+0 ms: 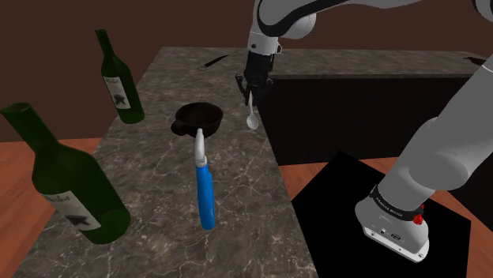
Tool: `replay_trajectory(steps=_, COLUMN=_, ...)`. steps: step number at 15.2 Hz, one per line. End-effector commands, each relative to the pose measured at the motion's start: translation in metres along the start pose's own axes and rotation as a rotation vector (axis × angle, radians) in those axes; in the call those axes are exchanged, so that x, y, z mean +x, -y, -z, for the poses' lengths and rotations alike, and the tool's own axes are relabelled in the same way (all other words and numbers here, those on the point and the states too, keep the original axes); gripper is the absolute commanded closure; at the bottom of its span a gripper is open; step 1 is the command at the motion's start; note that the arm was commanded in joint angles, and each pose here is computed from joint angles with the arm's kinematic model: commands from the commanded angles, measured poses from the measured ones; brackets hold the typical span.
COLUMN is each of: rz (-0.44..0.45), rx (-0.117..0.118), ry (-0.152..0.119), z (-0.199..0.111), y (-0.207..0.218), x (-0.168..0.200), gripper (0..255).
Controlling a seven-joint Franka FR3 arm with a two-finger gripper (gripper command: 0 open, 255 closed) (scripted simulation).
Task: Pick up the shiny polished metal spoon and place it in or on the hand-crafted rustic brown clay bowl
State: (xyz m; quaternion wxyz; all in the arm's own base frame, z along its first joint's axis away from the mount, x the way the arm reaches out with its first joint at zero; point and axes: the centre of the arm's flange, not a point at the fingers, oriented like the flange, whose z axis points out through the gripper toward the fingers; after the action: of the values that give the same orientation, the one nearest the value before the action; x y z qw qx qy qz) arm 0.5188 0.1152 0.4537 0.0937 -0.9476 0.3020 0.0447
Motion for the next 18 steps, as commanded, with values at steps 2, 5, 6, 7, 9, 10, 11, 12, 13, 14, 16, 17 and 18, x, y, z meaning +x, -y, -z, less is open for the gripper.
replay_trajectory(steps=2, rz=0.0, rx=0.0, ry=0.0, z=0.016, y=0.003, x=-0.003, gripper=255)
replay_trajectory(steps=5, rz=0.0, rx=0.0, ry=0.0, z=0.031, y=0.006, x=-0.005, gripper=255)
replay_trajectory(steps=6, rz=0.0, rx=0.0, ry=0.0, z=0.036, y=0.006, x=-0.006, gripper=255)
replay_trajectory(steps=7, rz=0.0, rx=0.0, ry=0.0, z=0.042, y=0.007, x=-0.007, gripper=255)
replay_trajectory(steps=9, rz=0.0, rx=0.0, ry=0.0, z=0.05, y=0.008, x=-0.008, gripper=255)
replay_trajectory(steps=10, rz=0.0, rx=0.0, ry=0.0, z=0.049, y=0.022, x=-0.007, gripper=255)
replay_trajectory(steps=11, rz=0.0, rx=0.0, ry=0.0, z=0.047, y=0.035, x=-0.007, gripper=255)
replay_trajectory(steps=12, rz=0.0, rx=0.0, ry=0.0, z=0.046, y=0.048, x=-0.007, gripper=255)
replay_trajectory(steps=13, rz=0.0, rx=0.0, ry=0.0, z=0.045, y=0.061, x=-0.006, gripper=255)
replay_trajectory(steps=14, rz=0.0, rx=0.0, ry=0.0, z=0.044, y=0.074, x=-0.006, gripper=255)
replay_trajectory(steps=16, rz=0.0, rx=0.0, ry=0.0, z=0.042, y=0.1, x=-0.005, gripper=255)
replay_trajectory(steps=17, rz=0.0, rx=0.0, ry=0.0, z=0.04, y=0.114, x=-0.005, gripper=255)
replay_trajectory(steps=18, rz=0.0, rx=0.0, ry=0.0, z=0.039, y=0.127, x=-0.004, gripper=255)
